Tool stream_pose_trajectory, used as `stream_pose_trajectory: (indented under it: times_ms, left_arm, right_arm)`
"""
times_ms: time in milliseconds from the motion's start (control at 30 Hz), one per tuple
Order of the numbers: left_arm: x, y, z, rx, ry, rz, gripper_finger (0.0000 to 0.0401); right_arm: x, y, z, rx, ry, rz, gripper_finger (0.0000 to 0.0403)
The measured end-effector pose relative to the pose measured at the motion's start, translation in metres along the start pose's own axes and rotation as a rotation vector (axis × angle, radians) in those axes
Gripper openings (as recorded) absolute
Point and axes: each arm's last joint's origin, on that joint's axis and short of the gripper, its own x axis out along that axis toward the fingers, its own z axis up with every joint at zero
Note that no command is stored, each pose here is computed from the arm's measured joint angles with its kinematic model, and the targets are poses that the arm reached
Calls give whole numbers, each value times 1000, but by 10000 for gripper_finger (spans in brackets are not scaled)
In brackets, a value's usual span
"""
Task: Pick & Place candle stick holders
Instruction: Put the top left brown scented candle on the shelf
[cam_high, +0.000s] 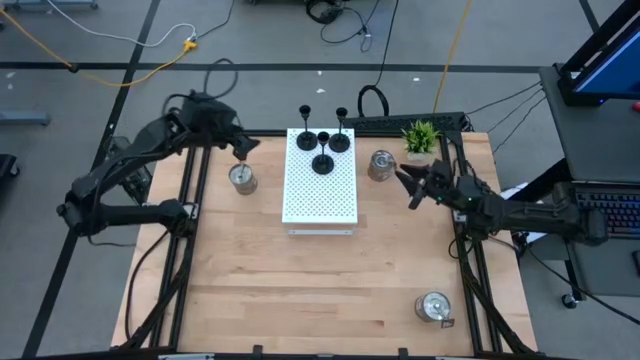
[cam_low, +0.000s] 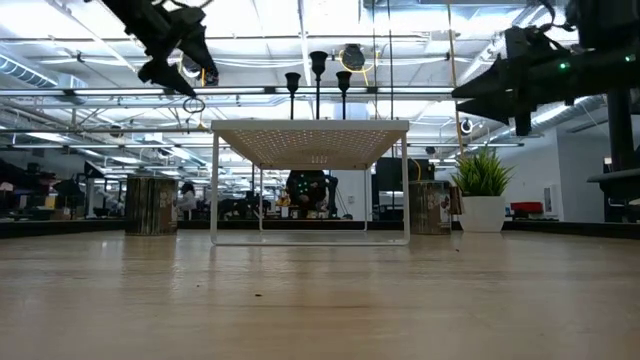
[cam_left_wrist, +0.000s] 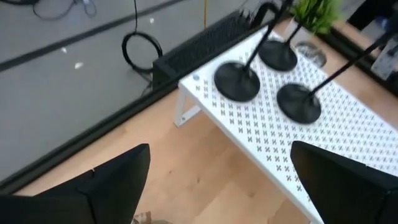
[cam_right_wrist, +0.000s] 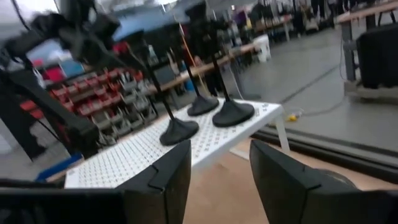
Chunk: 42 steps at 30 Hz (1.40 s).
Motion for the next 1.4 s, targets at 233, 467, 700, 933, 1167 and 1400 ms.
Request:
stream_pose_trajectory:
  times_ms: [233,467,700,933,1167,1400]
  left_arm:
    - [28,-1,-5,2,135,9,393]
    - [47,3,-15,-56,293,53,397]
    - [54,5,-24,-93,410,74,398]
    - [55,10,-25,-195,434,98,398]
    - [53,19,-25,-311,443,140,399]
    - [53,20,-25,-403,444,129,400]
  right_arm:
    - [-7,-5,-9,17,-54,20,155]
    - [-7,-7,-13,-68,-19,7,155]
    - [-7,-9,-19,-121,43,-13,155]
    - [-7,-10,-21,-131,59,-18,155]
    - [-8,-10,-21,-133,66,-19,155]
    - [-8,-10,-21,-133,65,-19,155]
